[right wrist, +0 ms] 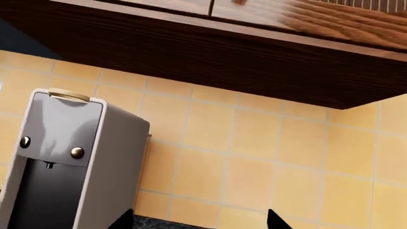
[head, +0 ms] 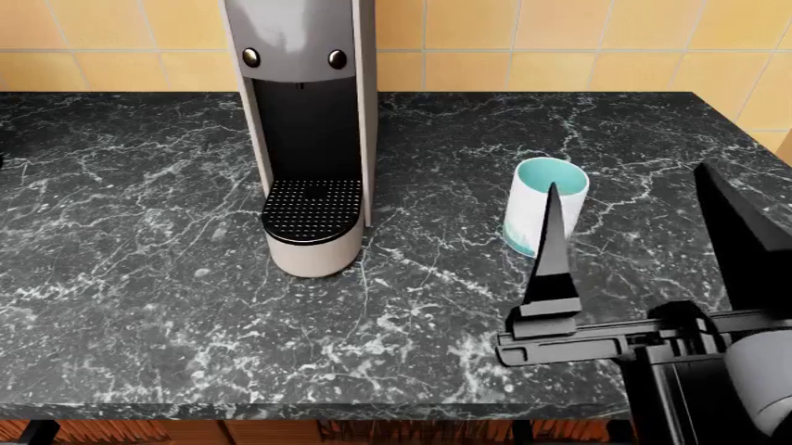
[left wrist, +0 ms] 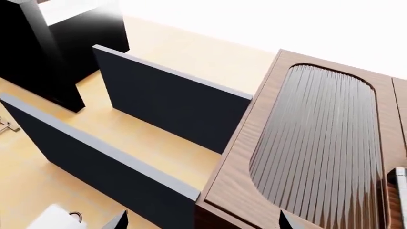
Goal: Pick the mug from under the coffee machine dispenser and place it on the counter.
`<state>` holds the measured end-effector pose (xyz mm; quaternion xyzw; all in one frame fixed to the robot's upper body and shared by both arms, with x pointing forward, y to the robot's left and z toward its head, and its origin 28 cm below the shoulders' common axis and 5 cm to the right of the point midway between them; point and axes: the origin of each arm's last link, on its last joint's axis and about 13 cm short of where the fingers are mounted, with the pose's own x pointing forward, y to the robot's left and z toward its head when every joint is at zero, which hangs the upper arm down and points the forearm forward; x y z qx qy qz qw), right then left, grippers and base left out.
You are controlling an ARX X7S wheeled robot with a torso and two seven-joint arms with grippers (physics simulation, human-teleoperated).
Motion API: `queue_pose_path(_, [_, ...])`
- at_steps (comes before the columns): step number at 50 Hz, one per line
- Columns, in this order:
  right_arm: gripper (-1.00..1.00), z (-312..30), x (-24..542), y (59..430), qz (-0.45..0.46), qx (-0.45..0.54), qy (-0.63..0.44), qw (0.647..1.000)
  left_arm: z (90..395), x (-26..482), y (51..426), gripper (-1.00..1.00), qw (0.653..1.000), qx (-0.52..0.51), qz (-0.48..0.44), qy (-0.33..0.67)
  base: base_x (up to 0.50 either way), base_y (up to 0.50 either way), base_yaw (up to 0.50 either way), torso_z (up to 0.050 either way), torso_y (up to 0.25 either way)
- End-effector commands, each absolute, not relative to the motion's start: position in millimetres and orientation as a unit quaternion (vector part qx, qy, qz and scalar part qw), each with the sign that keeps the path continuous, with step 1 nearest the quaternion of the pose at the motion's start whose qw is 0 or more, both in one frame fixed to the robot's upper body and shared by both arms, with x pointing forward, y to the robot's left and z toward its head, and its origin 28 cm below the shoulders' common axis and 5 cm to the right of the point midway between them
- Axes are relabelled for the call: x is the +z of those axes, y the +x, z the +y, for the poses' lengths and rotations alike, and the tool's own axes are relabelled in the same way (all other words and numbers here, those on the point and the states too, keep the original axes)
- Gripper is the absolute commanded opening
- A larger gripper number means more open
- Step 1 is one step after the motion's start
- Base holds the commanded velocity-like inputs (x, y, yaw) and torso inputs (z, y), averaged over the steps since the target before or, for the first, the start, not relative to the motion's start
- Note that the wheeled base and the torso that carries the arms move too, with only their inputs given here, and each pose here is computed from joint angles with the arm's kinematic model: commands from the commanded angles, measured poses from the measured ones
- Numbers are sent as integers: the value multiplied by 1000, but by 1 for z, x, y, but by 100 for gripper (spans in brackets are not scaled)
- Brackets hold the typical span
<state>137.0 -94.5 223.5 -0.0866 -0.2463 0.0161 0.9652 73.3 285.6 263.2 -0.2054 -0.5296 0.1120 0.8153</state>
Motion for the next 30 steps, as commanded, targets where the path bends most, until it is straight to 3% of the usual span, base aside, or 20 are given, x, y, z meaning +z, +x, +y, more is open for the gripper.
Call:
queue_pose_path(1, [100, -93, 223, 138, -255, 25, -100, 961, 284, 265, 69, 100, 812, 92, -540, -201, 0, 0, 0, 0, 0])
queue_pose_path(30, [100, -95, 226, 141, -299, 32, -129, 945, 281, 266, 65, 100, 805, 64, -556, -198, 0, 0, 0, 0, 0])
